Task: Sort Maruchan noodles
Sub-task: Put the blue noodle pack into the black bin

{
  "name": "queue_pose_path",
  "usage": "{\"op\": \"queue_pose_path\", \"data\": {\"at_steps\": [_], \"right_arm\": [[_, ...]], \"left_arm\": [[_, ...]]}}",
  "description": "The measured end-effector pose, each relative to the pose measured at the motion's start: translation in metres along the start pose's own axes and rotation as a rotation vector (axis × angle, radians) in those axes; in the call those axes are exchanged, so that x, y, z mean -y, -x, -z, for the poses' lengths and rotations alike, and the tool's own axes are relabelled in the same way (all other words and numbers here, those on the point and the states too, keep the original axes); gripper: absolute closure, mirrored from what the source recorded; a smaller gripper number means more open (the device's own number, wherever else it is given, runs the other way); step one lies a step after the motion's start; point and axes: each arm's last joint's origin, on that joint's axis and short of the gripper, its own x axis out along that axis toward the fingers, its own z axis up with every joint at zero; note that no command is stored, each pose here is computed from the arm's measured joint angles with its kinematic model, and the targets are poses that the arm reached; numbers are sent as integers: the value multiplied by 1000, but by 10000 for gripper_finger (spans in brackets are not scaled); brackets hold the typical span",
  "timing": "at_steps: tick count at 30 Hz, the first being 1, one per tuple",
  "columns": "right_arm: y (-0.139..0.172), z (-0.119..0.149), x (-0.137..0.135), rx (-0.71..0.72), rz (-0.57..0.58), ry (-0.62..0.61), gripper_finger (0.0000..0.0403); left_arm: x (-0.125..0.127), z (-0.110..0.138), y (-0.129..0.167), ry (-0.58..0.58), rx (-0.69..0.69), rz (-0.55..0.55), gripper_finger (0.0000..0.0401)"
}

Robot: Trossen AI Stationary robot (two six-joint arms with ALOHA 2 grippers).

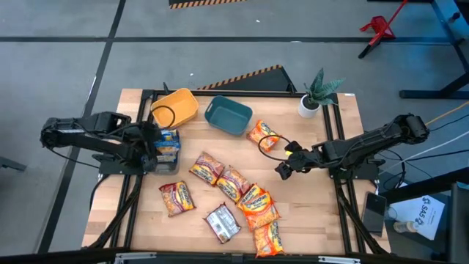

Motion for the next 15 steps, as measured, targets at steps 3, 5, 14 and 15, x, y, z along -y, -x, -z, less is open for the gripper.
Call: {"op": "queue_pose_path", "data": {"at_steps": [3, 5, 14, 15], "right_arm": [[0, 0, 0, -1, 0, -6, 82], [0, 0, 0, 0, 1, -9, 82], [0, 0, 0, 7, 4, -11, 82], [0, 0, 0, 11, 5, -11, 82]], "left_arm": [[-2, 5, -9, 0, -6, 15, 274], [-3, 9, -14, -1, -20, 9, 274], [-8, 20, -38, -22, -50, 7, 274], [-9, 21, -40, -17, -58, 4, 274]]}}
